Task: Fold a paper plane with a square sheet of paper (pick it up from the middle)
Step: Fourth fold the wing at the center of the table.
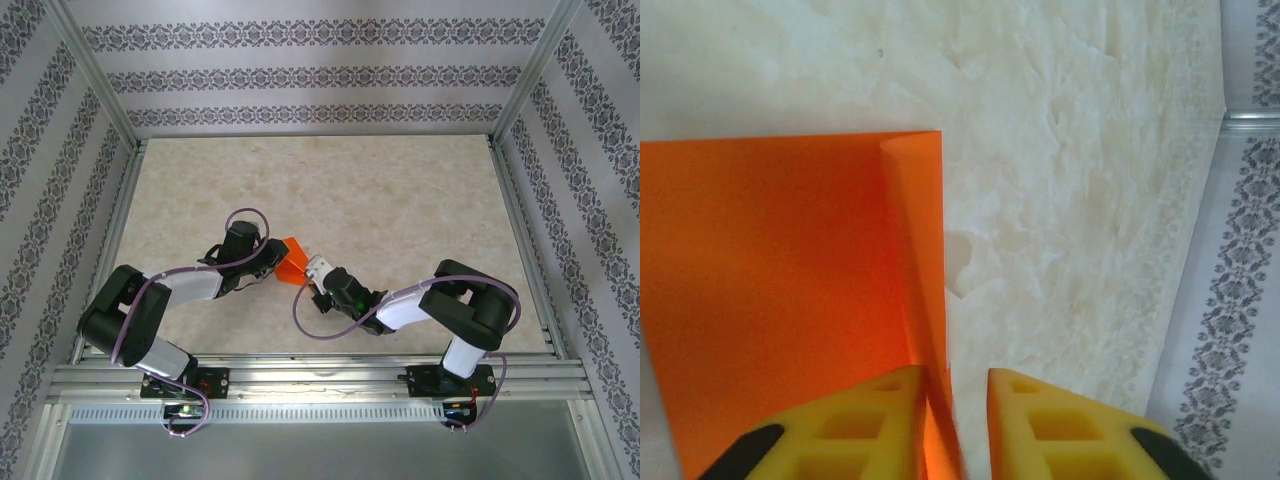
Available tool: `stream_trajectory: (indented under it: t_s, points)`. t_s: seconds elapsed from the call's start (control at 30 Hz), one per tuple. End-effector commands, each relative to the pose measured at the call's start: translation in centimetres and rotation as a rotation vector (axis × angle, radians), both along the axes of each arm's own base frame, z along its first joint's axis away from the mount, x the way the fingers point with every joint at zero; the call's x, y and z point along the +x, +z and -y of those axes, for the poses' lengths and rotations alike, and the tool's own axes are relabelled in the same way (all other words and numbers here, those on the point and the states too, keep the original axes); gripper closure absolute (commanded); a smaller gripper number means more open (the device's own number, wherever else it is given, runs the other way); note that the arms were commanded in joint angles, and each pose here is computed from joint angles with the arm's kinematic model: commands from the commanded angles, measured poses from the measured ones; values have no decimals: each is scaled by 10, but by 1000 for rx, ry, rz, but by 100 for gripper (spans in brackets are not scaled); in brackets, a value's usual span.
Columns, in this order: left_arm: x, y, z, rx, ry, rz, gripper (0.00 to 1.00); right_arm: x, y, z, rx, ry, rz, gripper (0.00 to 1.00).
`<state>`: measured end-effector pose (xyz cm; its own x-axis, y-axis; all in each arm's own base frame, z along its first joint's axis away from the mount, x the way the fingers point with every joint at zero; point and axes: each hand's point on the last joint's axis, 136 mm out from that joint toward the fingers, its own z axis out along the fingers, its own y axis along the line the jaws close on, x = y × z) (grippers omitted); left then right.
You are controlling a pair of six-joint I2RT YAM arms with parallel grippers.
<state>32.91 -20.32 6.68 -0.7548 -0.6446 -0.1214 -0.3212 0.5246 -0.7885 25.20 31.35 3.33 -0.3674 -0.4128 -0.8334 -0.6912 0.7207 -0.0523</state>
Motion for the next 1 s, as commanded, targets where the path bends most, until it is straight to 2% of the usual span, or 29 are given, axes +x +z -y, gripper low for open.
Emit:
stream_trajectory:
  t_s: [0.0,0.03,0.2,0.43,0.97]
  points:
    - [4,12,-8,12,18,41,61,1,5,-4,70,-8,-49,100]
    - [3,12,-11,22,22,40,57,0,5,-5,83,-8,-63,100]
    - [-3,19,-26,75,50,56,50,0,2,-7,148,-17,-146,100]
    - [-10,25,-40,121,78,72,49,2,1,-13,228,-28,-249,100]
    - [-8,21,-33,98,58,68,50,11,10,-24,515,-45,-660,100]
